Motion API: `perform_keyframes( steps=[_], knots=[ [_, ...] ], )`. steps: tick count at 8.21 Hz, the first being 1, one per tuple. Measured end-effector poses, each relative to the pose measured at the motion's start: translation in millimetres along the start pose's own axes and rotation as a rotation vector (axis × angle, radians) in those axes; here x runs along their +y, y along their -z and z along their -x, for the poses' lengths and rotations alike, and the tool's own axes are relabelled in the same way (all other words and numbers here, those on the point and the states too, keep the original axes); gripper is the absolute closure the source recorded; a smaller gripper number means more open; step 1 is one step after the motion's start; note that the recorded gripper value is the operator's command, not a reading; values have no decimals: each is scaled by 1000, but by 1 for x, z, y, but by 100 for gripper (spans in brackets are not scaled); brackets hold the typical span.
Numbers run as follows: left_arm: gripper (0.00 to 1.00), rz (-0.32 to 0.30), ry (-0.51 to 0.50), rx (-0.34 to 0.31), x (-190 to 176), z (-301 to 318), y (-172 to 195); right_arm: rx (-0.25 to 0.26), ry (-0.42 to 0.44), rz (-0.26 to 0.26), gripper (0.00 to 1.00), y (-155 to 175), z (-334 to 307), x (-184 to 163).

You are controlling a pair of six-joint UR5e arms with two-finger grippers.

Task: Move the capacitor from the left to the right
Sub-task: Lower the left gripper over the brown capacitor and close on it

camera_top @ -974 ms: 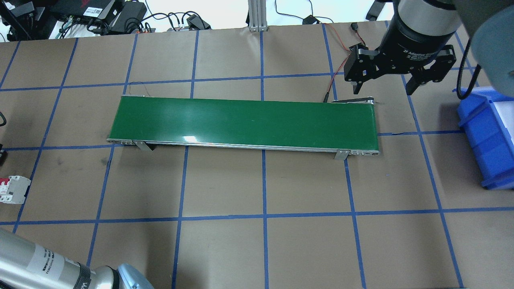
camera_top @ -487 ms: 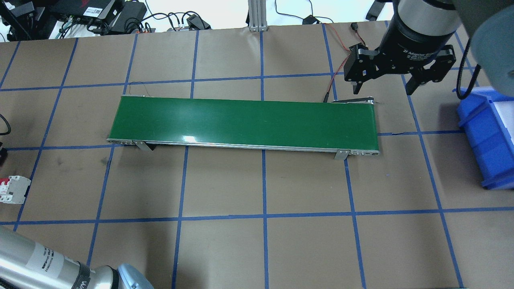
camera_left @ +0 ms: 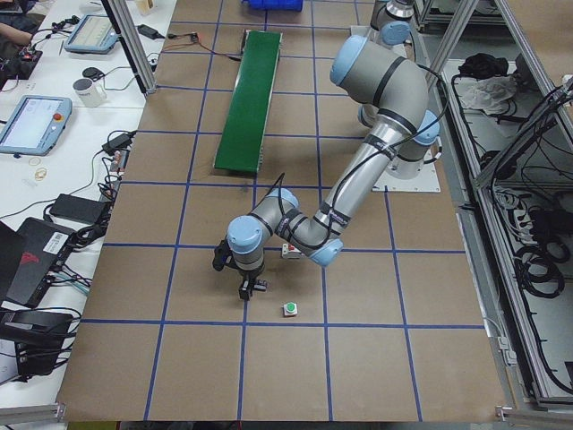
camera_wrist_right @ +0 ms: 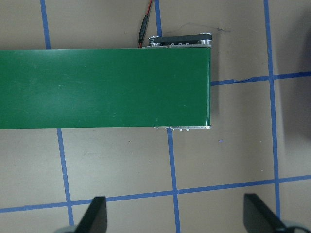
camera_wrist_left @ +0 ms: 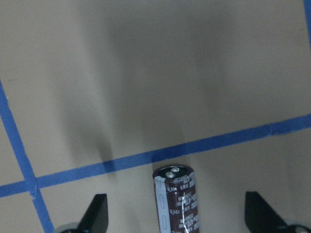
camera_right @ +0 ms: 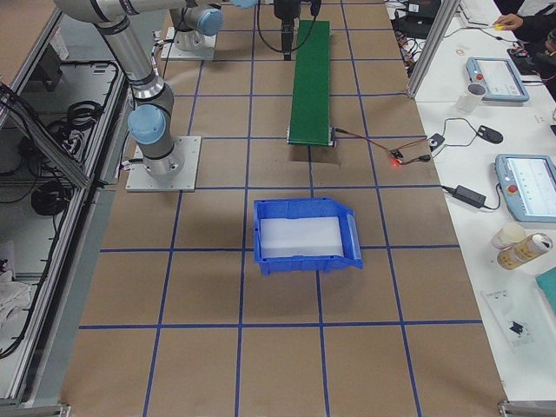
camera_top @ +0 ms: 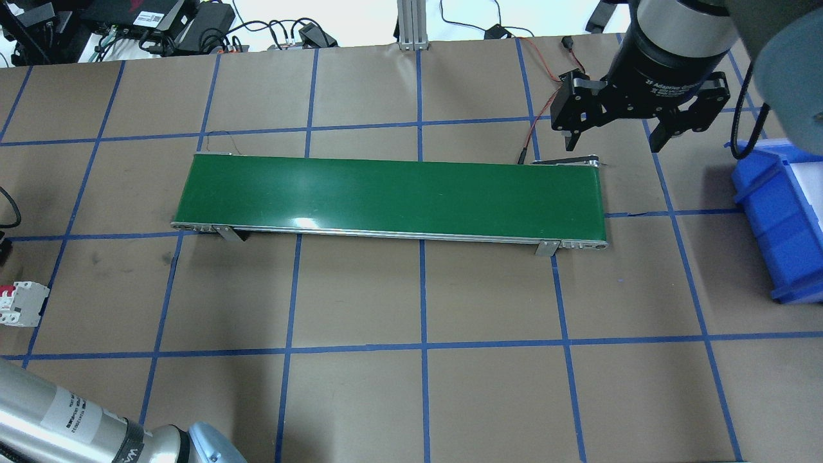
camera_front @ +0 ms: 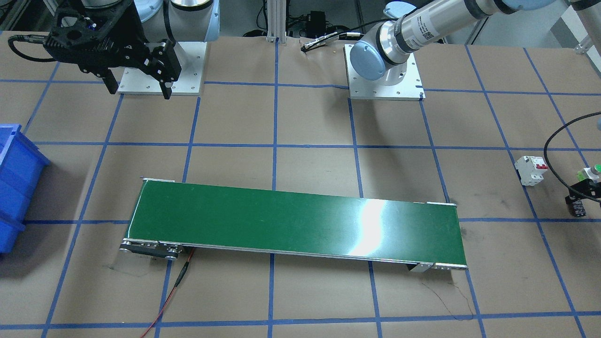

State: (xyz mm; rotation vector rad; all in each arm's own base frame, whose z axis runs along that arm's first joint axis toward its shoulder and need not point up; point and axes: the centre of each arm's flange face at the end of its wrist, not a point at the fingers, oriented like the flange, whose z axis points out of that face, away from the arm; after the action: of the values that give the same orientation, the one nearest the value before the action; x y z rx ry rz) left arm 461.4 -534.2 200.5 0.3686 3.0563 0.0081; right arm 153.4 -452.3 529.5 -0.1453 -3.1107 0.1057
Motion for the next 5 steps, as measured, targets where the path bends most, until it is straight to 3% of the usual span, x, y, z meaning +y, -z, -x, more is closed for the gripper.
perform_keyframes(
  steps=[3,5],
  knots=[
    [4,4,32,16,-1,0,-17,0,0,0,0,0,0,0],
    [40,8,61,25,8,6,-23,0,0,0,0,0,0,0]
  ],
)
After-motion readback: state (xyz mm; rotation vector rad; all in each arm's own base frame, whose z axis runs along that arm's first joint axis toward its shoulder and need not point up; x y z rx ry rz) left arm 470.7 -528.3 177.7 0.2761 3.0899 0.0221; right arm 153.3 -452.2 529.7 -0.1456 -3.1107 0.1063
